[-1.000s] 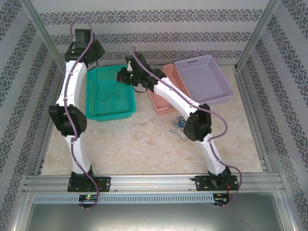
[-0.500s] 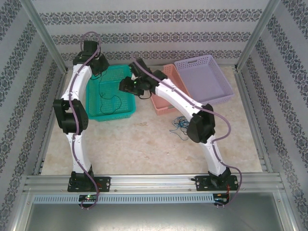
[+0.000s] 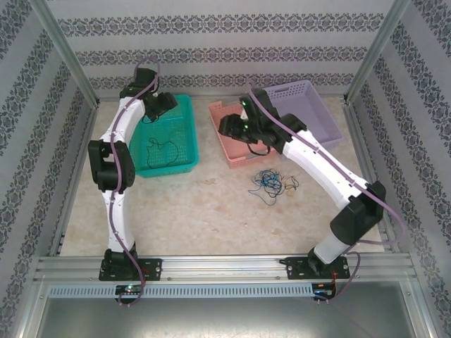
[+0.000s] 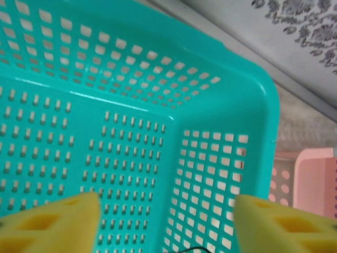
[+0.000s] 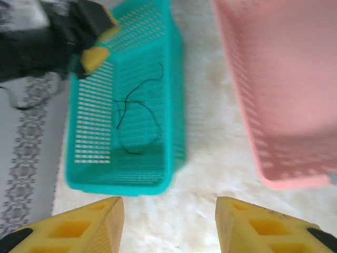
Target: Untangle the cables
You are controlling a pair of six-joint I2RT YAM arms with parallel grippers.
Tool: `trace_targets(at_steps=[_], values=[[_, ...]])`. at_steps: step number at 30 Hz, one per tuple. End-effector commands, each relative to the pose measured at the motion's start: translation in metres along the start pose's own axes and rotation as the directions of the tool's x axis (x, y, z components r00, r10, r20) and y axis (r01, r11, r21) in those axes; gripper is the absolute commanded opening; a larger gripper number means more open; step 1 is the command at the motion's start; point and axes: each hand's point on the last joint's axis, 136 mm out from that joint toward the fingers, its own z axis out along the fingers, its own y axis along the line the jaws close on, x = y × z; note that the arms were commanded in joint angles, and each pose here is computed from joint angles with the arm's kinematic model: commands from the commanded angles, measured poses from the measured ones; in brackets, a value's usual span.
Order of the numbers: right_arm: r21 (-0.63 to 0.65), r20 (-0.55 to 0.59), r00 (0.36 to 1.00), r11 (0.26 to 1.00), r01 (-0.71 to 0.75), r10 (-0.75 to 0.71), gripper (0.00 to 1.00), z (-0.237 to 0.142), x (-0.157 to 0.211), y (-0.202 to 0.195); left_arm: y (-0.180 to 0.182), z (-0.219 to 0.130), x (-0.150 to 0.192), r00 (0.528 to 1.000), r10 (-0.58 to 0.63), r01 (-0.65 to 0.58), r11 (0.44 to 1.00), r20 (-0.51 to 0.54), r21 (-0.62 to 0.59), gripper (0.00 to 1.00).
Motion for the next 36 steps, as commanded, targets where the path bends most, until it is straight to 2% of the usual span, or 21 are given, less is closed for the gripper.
trace_targets(at_steps=[1,3,6,9,11,14,16,17,20,26,28,33,36], values=[[0.093,0.048,0.997,0.994,-0.062,0.058,0.49,-0.019,0.005,-0.051,-0.036,-0.042,-0.002,0.997,0.063,-0.065,0.997,0.054,0.029,0.83],[0.147,0.059,0.989,0.978,-0.146,0.139,0.46,-0.029,0.015,-0.089,-0.051,-0.065,0.002,0.994,0.071,-0.074,0.997,0.086,0.032,0.85],[0.187,0.081,0.937,0.918,-0.35,0.341,0.41,-0.037,0.04,-0.156,-0.07,-0.096,0.019,0.991,0.063,-0.068,0.997,0.121,0.04,0.85],[0.208,0.111,0.883,0.858,-0.469,0.455,0.41,-0.045,0.064,-0.202,-0.088,-0.116,0.054,0.99,0.099,-0.106,0.992,0.102,0.068,0.8],[0.212,0.099,0.859,0.833,-0.512,0.503,0.43,-0.042,0.08,-0.219,-0.102,-0.123,0.09,0.993,0.106,-0.11,0.986,0.044,0.128,0.74],[0.214,0.056,0.847,0.823,-0.527,0.528,0.47,-0.031,0.097,-0.228,-0.114,-0.123,0.16,0.987,0.121,-0.098,0.973,-0.104,0.207,0.63],[0.194,0.037,0.84,0.821,-0.537,0.541,0.47,-0.02,0.103,-0.23,-0.116,-0.115,0.22,0.959,0.092,-0.024,0.968,-0.267,0.249,0.56],[0.184,0.036,0.834,0.816,-0.548,0.551,0.48,-0.015,0.106,-0.232,-0.116,-0.109,0.25,0.936,0.075,0.019,0.965,-0.344,0.262,0.55],[0.179,0.036,0.813,0.796,-0.578,0.582,0.48,-0.001,0.113,-0.241,-0.112,-0.093,0.315,0.876,0.022,0.112,0.963,-0.482,0.247,0.56],[0.196,0.008,0.813,0.796,-0.573,0.583,0.48,0.02,0.119,-0.252,-0.127,-0.049,0.385,0.774,-0.124,0.314,0.927,-0.621,0.206,0.62],[0.199,-0.002,0.812,0.796,-0.571,0.583,0.48,0.025,0.119,-0.253,-0.137,-0.041,0.404,0.751,-0.146,0.342,0.92,-0.644,0.19,0.63],[0.218,-0.013,0.811,0.794,-0.568,0.584,0.46,0.03,0.123,-0.258,-0.151,-0.024,0.429,0.727,-0.188,0.374,0.915,-0.661,0.151,0.64],[0.218,-0.013,0.808,0.791,-0.572,0.589,0.46,0.032,0.126,-0.26,-0.149,-0.016,0.439,0.721,-0.206,0.369,0.922,-0.662,0.114,0.58]])
